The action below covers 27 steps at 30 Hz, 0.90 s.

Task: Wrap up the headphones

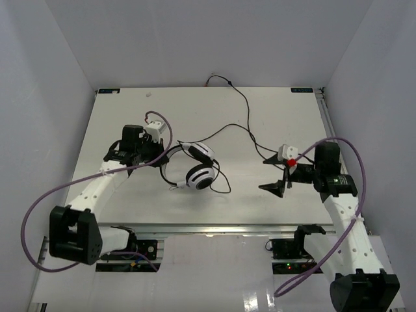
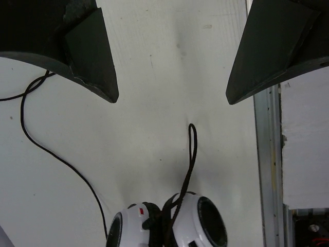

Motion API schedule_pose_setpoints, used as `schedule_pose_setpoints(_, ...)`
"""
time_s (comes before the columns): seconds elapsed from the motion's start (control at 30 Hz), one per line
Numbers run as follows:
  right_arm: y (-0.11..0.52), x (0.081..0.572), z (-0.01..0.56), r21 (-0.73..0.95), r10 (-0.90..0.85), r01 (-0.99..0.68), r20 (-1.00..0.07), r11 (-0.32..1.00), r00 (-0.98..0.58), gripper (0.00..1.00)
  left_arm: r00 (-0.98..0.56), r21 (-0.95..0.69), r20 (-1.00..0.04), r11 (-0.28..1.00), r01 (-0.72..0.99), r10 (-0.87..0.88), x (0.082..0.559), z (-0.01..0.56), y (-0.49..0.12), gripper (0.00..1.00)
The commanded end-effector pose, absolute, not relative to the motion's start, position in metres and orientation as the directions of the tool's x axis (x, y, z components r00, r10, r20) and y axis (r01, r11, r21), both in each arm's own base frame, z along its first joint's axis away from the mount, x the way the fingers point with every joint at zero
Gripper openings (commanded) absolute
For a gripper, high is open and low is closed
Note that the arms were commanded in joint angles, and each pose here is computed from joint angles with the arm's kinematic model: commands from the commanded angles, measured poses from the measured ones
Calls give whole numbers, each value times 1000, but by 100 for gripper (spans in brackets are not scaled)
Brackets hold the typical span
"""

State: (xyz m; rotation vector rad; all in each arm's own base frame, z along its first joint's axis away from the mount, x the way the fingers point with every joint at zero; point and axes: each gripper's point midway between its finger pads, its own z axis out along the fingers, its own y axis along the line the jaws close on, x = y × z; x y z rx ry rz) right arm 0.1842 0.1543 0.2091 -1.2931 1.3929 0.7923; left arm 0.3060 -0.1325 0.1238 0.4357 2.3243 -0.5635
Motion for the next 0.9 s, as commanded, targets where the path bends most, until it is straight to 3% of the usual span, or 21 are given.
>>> schedule_pose_setpoints(0.0,186,238,252,-107,-279,-944,-960,311,17,94,-674,-343,-733,803,487,95,282,151,-153,0)
schedule_pose_setpoints(0.2,250,264,286,28,-225,-975,-971,221,-79,91,-656,-331,-742,776,537,138,266,152,-160,0)
schedule_pose_setpoints(0.27,266,270,290,-7,-213,-994,-977,107,-16,90,-639,-322,-754,765,558,149,261,158,-162,0)
schedule_pose_setpoints(0.47,303,276,270,-349,-136,-913,-915,-209,381,93,-608,-353,-782,705,615,139,243,184,-173,0)
schedule_pose_setpoints(0.6,340,275,230,-349,-147,-871,-897,-345,418,96,-603,-392,-787,651,651,129,227,201,-183,0)
schedule_pose_setpoints(0.87,383,290,206,-303,-106,-866,-922,-398,372,96,-562,-415,-823,585,697,87,204,239,-190,0)
